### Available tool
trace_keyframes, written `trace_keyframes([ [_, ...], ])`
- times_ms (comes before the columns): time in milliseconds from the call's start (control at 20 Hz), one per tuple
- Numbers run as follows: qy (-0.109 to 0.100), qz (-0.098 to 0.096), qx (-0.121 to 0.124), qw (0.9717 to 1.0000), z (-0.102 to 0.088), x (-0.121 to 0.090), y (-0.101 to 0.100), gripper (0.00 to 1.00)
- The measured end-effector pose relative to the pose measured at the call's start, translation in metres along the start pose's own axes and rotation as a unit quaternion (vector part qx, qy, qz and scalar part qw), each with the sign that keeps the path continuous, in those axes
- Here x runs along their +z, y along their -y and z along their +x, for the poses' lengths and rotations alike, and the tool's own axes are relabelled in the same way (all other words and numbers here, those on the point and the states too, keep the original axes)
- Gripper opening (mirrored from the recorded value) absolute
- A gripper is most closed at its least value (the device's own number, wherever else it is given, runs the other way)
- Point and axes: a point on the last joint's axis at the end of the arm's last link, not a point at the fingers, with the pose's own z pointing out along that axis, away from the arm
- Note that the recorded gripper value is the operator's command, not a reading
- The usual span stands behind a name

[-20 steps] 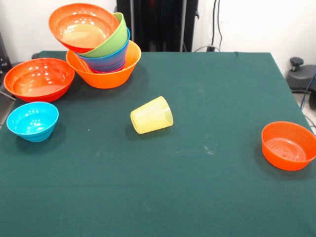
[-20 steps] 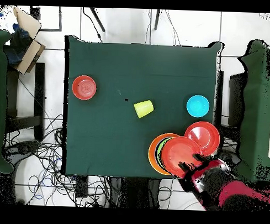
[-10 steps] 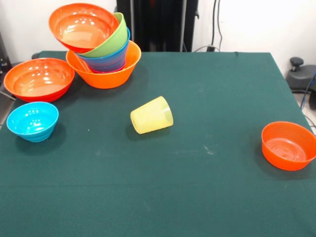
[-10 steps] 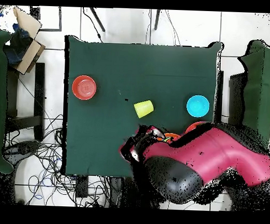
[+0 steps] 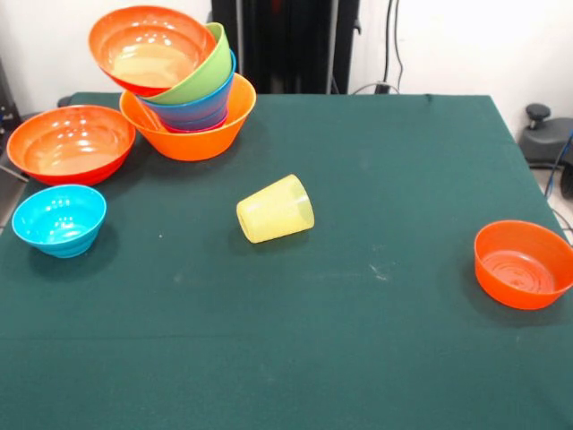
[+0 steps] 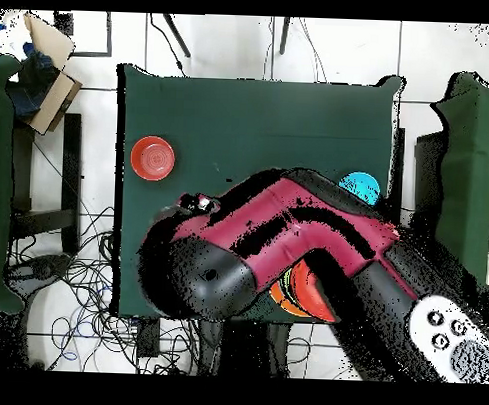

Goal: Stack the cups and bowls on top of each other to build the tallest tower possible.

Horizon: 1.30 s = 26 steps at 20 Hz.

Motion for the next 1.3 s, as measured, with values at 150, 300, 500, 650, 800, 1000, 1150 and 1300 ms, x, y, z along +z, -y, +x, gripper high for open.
trace_keyframes([
  [150,-0.002,-0.002,-0.006,1.0,-0.039,0.022,-0.013,1.0],
  [300,-0.004,-0.002,-0.008,1.0,-0.056,0.039,-0.023,1.0],
  [500,-0.003,-0.001,0.004,1.0,-0.071,0.07,-0.039,1.0],
  [650,0.006,0.001,0.033,0.9995,-0.07,0.089,-0.039,1.0],
  [800,0.016,0.004,0.083,0.9964,-0.057,0.109,-0.024,1.0],
  [1000,0.012,0.009,0.118,0.9929,-0.041,0.118,-0.011,1.0],
  [1150,-0.002,0.018,0.135,0.9907,-0.022,0.121,-0.008,1.0],
  [1300,-0.018,0.027,0.144,0.989,-0.001,0.123,-0.009,1.0],
])
